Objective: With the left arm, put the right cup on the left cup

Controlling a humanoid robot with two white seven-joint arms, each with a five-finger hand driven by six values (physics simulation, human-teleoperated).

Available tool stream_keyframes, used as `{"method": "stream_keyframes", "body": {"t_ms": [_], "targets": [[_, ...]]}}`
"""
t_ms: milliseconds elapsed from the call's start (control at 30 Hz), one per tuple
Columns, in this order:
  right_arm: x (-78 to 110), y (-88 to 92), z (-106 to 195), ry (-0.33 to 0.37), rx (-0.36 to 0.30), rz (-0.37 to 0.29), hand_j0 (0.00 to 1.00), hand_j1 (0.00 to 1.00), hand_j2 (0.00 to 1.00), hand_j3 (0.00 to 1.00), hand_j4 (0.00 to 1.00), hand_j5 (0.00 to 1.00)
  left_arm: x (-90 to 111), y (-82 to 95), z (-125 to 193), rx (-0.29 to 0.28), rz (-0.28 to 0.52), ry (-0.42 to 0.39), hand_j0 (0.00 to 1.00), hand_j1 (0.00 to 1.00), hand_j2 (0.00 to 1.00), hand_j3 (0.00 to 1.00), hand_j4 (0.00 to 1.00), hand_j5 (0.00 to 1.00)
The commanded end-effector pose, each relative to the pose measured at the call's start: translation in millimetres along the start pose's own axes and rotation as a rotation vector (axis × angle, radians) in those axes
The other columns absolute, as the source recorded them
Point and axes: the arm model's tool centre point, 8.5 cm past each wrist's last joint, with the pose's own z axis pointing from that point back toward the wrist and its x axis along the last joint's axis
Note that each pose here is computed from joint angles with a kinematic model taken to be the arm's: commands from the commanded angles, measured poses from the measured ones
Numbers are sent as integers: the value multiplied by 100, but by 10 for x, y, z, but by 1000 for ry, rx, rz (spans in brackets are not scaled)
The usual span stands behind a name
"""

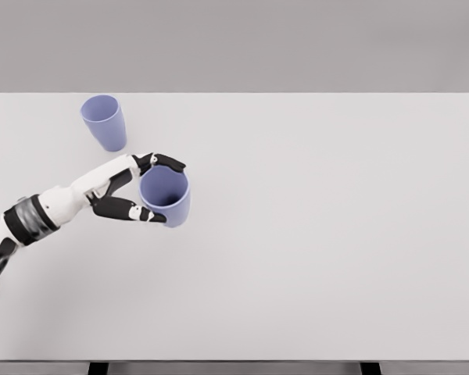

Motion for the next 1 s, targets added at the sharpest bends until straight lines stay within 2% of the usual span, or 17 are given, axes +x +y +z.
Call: {"method": "stream_keyframes", "body": {"t_ms": [0,200,667,967], "targets": [[0,0,0,0,0,0,100,100,100,100,100,100,-2,13,5,5,15,7,69,69,69,69,69,69],[0,0,0,0,0,0,100,100,100,100,100,100,82,209,90,27,4,5,69,69,69,69,69,69],[0,0,0,0,0,0,100,100,100,100,100,100,246,485,13,60,-7,-10,69,69,69,69,69,69],[0,0,0,0,0,0,100,100,100,100,100,100,232,753,23,109,-14,2,69,69,69,69,69,69]]}}
